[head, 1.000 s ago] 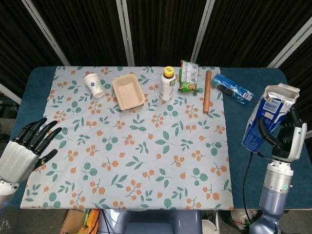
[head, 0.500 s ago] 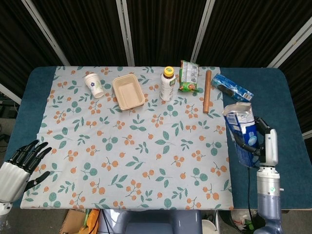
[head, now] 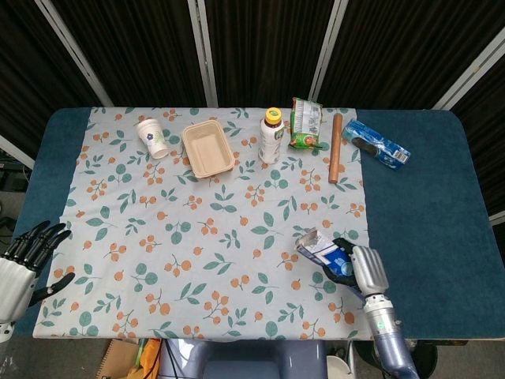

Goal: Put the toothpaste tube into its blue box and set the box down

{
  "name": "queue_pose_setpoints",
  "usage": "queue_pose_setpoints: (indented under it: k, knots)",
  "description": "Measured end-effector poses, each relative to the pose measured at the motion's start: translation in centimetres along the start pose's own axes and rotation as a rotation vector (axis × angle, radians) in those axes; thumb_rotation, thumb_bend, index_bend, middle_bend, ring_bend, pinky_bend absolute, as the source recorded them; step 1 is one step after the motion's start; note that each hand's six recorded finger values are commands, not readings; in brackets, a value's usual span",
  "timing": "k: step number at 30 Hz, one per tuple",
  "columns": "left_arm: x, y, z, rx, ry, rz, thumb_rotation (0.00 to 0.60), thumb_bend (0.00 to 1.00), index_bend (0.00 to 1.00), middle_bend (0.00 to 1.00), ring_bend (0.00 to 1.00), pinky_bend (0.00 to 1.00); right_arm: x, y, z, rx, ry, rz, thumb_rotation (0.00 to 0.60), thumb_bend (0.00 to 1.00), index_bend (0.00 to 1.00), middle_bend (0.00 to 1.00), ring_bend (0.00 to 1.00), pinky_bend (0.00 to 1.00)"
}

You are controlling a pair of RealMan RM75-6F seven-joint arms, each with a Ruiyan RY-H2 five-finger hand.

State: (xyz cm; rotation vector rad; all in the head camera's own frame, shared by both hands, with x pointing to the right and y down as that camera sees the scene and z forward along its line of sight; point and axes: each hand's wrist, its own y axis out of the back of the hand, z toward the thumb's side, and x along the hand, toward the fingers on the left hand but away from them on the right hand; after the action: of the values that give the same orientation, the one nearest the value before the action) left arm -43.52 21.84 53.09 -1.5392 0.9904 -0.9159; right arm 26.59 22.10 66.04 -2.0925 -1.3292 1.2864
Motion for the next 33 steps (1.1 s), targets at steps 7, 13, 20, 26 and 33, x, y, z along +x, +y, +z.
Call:
queue_pose_setpoints:
  k: [7,13,20,26,33]
  knots:
    - [-0.1,0.0,-0.1,-0.010,0.003,-0.004,0.600,0.00,0.16,0.16,0.14,0.28,-0.5,-3.0,-0.1,0.084,-0.031,0.057,0.600,0.49,0.49,0.57,0.46,0.54]
    - [-0.1,-0.1,0.0,-0.013,0.006,-0.010,0.600,0.00,0.16,0.16,0.14,0.27,-0.3,-4.7,-0.3,0.135,-0.060,0.131,0.600,0.48,0.20,0.28,0.17,0.34]
    - [-0.2,-0.1,0.1,-0.003,0.008,-0.015,0.600,0.00,0.15,0.15,0.14,0.26,-0.3,-5.3,0.3,0.167,-0.076,0.192,0.600,0.48,0.05,0.11,0.01,0.21]
    - [-0.4,-0.1,-0.2,-0.004,0.033,-0.025,0.600,0.00,0.15,0.14,0.13,0.24,-0.2,-2.8,0.4,0.212,-0.062,0.168,0.600,0.48,0.05,0.11,0.01,0.19]
    - [-0.8,-0.1,-0.6,0.003,0.068,-0.056,0.600,0.00,0.12,0.08,0.07,0.16,0.9,3.3,-1.2,0.343,-0.053,0.075,0.600,0.48,0.05,0.09,0.00,0.16]
